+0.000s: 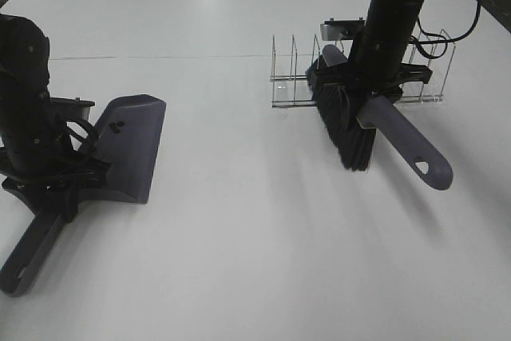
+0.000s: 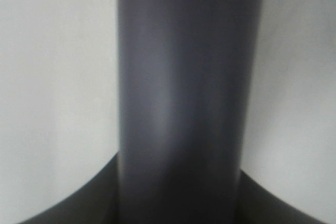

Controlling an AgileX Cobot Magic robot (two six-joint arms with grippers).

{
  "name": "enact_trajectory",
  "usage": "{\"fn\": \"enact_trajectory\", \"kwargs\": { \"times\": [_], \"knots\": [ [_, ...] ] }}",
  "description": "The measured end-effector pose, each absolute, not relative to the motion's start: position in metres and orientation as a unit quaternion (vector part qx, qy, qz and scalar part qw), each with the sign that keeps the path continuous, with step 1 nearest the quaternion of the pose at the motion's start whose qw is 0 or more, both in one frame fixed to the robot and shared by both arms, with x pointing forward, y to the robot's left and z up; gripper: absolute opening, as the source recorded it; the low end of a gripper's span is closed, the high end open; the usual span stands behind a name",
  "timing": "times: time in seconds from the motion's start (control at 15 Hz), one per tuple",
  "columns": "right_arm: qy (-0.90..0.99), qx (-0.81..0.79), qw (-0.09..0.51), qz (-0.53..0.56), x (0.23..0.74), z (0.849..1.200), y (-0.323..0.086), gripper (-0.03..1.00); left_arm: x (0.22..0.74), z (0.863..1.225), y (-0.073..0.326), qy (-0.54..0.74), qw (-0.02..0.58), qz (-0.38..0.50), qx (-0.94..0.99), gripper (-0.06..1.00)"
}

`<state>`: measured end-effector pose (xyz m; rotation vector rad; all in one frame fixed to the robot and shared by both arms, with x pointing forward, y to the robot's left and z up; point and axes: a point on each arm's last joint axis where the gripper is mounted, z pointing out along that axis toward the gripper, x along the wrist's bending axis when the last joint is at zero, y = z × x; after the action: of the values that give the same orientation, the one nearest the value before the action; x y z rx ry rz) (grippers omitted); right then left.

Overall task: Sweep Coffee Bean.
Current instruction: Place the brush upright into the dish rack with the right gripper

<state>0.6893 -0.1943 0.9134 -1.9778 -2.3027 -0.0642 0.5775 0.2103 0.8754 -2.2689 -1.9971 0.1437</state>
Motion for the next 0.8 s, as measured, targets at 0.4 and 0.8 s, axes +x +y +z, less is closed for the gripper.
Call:
{"fn": "enact_trajectory", "kwargs": {
  "times": [0.4, 0.8],
  "knots": [
    [-0.725, -0.684, 0.044, -0.063, 0.719, 0.910, -0.186, 0.28, 0.577, 0.875, 0.210, -0.659, 0.060, 0.050, -0.748, 0.34],
    [-0.706, -0.701, 0.042, -0.096, 0.733, 0.914, -0.183, 0.28, 0.577, 0.876, 0.210, -0.654, 0.061, 0.051, -0.753, 0.34]
  ]
}}
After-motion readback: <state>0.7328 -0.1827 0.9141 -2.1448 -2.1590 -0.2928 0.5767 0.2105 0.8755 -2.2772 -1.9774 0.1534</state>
